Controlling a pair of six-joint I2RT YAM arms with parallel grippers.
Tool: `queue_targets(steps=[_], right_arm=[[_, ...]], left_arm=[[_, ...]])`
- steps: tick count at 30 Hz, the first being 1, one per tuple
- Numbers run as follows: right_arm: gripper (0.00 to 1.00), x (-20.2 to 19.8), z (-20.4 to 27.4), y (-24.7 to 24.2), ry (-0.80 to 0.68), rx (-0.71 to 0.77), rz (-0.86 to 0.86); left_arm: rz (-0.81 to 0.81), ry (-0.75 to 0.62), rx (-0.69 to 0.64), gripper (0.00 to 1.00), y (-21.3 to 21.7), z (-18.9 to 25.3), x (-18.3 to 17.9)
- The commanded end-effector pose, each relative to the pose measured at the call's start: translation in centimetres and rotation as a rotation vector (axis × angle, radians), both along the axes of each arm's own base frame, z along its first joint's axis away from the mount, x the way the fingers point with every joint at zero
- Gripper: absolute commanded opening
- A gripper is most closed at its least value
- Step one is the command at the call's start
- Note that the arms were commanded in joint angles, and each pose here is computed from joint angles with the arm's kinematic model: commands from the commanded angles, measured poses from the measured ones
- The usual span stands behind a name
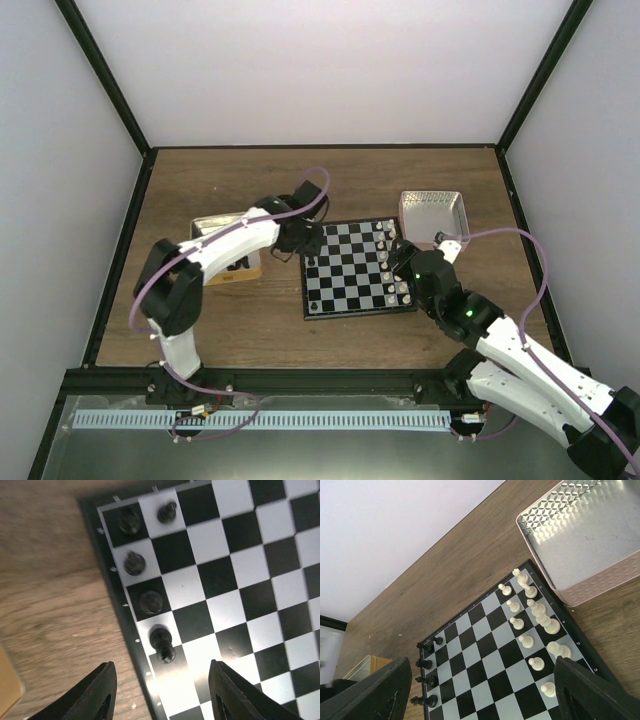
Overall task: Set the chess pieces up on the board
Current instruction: Move the chess piece to the chessboard, then pick up the chess piece from the storage box.
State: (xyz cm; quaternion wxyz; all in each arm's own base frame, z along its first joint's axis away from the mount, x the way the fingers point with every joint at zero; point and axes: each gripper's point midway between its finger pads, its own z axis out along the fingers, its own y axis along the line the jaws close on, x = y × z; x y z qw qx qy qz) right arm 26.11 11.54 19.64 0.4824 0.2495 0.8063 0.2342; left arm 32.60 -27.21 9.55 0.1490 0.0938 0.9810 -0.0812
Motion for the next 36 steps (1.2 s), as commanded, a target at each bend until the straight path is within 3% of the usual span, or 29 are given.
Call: queue_targets(steps=[1,6,11,19,24,31,36], right_arm=[[0.79,0.2,0.9,-0.3,-0.016,-0.003,-0.016],[0.77,0.6,2.7,0.6,-0.057,-0.029,0.044],[0.74,1.4,3.6,2.1,-0.054,-0.041,0.09],[0.72,2.8,2.7,4.6,0.009,-0.047,0.148],[0.72,3.3,2.1,5.1,0.037,-0.07,0.157],[0.71,3.8,1.4,5.6,0.066,-0.085,0.161],[0.71,3.8,0.8,5.8,0.073,-0.086,0.166]], left_arm=[[0.092,-0.188,-0.044,0.54,2.7,5.8,1.4],[0.207,-0.377,-0.115,0.55,6.5,10.0,1.9],[0.355,-0.433,-0.153,0.62,11.7,10.4,1.9],[0.654,-0.306,-0.154,0.65,20.6,5.2,1.0],[0.738,-0.249,-0.227,0.65,21.8,2.3,0.4],[0.843,-0.165,-0.176,0.66,23.0,-0.5,0.1],[0.87,-0.155,-0.049,0.61,24.7,-2.1,0.0]])
